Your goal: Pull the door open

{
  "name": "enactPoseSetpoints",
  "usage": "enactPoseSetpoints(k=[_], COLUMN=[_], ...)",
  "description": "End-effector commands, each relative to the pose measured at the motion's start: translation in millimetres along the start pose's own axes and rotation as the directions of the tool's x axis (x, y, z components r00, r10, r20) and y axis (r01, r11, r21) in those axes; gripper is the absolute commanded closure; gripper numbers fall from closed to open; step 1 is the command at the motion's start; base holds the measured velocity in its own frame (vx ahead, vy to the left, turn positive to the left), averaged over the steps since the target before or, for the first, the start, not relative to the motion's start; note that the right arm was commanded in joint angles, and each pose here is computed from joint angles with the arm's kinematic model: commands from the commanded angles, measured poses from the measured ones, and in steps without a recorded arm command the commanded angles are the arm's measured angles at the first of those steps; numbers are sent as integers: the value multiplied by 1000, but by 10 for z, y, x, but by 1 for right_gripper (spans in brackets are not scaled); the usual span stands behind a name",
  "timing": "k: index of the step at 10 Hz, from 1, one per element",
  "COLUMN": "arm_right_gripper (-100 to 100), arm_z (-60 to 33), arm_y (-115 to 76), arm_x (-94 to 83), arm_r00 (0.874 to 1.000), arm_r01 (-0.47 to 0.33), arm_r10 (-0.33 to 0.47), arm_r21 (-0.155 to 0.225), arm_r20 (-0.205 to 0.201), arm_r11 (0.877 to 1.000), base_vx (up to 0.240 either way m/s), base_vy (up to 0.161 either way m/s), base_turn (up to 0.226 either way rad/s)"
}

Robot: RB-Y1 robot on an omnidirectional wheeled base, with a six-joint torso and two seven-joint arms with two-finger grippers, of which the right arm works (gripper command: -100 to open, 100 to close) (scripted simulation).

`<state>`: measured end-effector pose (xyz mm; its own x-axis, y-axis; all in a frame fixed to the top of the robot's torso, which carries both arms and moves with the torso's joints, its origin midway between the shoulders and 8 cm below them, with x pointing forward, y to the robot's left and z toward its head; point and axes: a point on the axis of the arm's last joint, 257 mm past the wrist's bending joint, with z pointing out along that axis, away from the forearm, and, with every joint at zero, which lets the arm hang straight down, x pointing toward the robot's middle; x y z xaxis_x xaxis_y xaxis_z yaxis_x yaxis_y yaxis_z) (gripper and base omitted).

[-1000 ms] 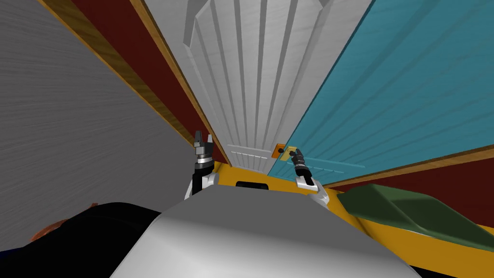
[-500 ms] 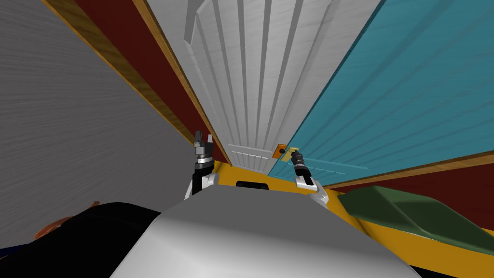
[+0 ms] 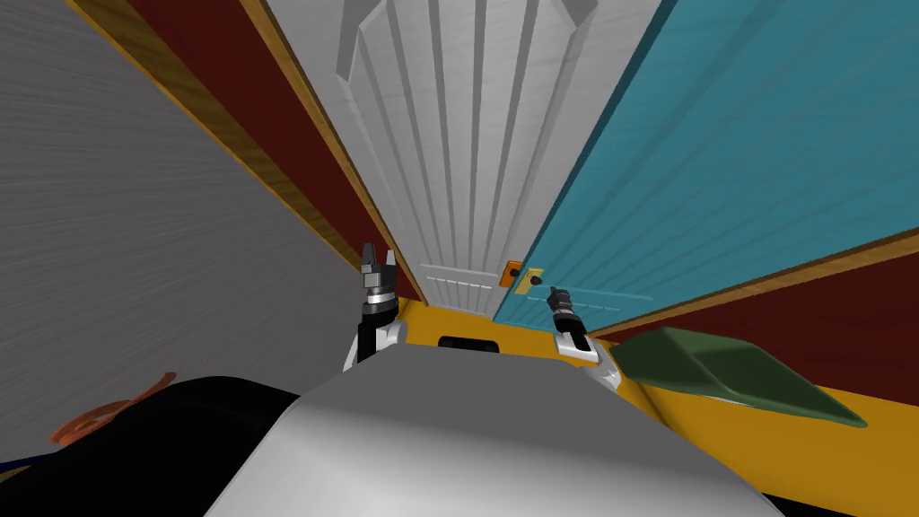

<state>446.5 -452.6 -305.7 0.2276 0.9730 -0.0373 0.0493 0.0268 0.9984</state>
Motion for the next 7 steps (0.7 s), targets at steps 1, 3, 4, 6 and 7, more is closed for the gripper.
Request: enactPoseSetpoints(k=[1, 3, 4, 6, 7], arm_right_gripper=[-100, -100, -100, -100, -100], arm_z=[-25, -49, -60, -79, -78], arm_y=[13, 47, 68, 109, 91], arm_x=[70, 231, 326, 498, 454], arm_r00=[1000, 999, 997, 994, 995], arm_r01=[-5, -16, -23, -36, -32], arm_r10=[5, 15, 21, 32, 28], arm_r21=[-7, -21, -28, -41, -36], arm_r20=[-17, -51, -70, -104, -93], arm_r11=[1000, 1000, 999, 998, 999], base_vx=[-201, -220, -190, -188, -83], base_vy=[-49, 14, 78, 79, 36], base_turn=[10, 86, 92, 91, 13])
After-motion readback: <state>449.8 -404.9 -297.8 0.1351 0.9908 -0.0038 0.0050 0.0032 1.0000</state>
